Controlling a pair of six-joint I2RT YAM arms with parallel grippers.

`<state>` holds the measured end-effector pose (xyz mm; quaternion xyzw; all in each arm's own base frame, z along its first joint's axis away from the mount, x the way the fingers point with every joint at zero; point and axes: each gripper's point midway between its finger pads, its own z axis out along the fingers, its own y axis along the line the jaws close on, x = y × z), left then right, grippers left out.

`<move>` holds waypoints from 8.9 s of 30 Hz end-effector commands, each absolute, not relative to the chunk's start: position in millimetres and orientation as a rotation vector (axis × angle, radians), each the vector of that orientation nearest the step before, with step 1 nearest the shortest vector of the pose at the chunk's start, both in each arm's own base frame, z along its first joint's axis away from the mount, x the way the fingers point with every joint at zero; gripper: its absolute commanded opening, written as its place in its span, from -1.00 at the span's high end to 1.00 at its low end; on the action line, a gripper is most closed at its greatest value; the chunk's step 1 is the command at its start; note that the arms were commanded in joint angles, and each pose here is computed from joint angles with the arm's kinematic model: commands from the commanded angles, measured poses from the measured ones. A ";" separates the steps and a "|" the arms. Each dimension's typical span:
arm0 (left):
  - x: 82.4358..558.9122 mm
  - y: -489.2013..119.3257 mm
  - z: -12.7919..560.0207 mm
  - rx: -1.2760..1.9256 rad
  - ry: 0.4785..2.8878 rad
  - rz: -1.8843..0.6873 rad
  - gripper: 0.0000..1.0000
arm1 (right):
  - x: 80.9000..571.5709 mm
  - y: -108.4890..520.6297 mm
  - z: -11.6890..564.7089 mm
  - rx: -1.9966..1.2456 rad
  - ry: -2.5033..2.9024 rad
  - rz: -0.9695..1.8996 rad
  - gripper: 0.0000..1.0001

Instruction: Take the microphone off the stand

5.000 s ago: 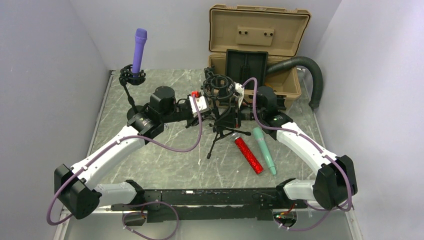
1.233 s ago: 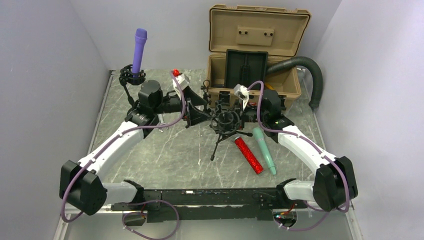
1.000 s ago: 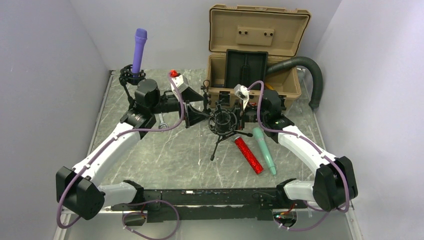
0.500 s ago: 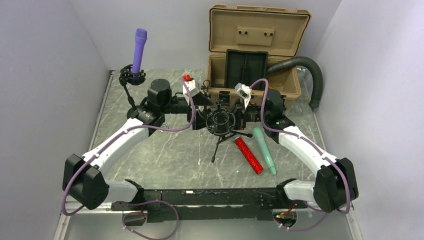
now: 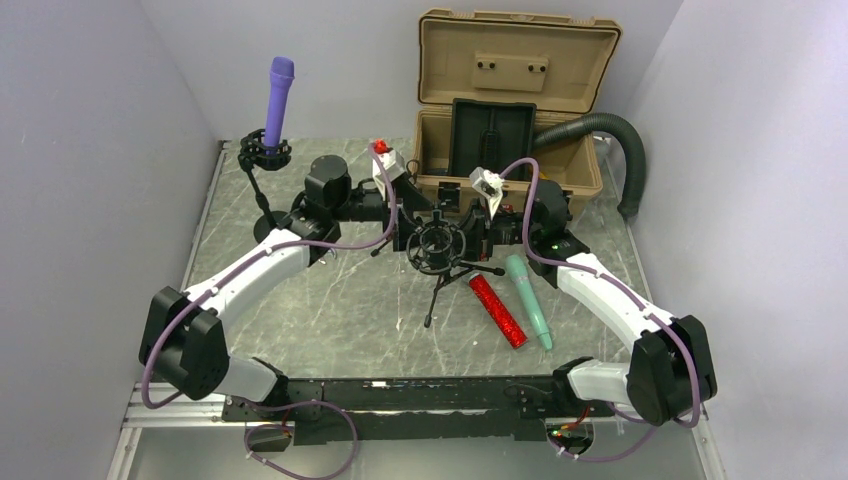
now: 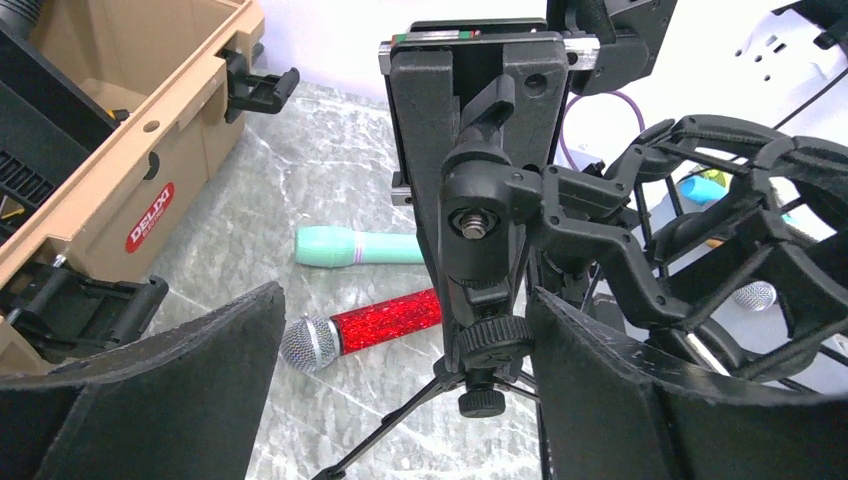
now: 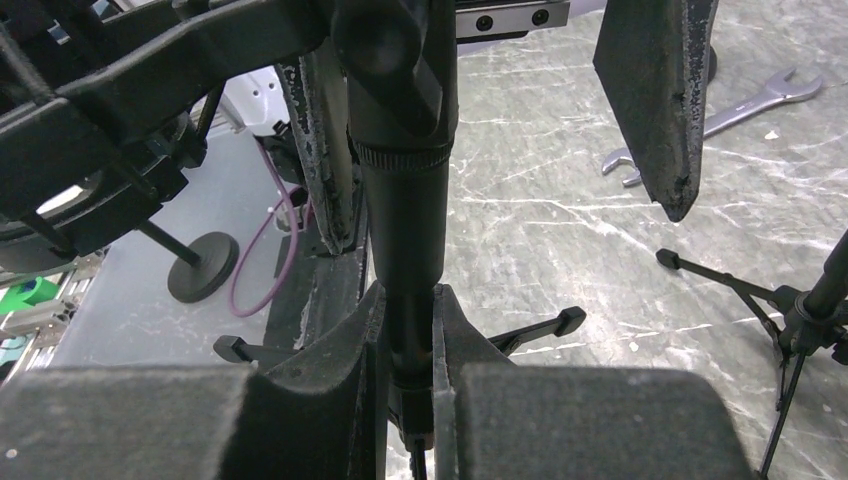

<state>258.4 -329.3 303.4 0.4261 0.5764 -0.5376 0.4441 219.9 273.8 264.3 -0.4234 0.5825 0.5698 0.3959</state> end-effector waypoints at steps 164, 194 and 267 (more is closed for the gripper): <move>348.0 5.0 286.8 0.242 1.800 0.049 -0.99 | 237.1 239.7 287.3 -1.024 1.354 1.126 -1.00; 428.4 75.5 243.8 0.253 1.714 -0.061 -0.70 | 236.5 237.0 278.9 -1.033 1.349 1.104 -1.00; 379.0 19.7 254.4 0.526 1.543 -0.269 1.00 | 242.8 237.1 266.4 -1.033 1.378 1.097 -1.00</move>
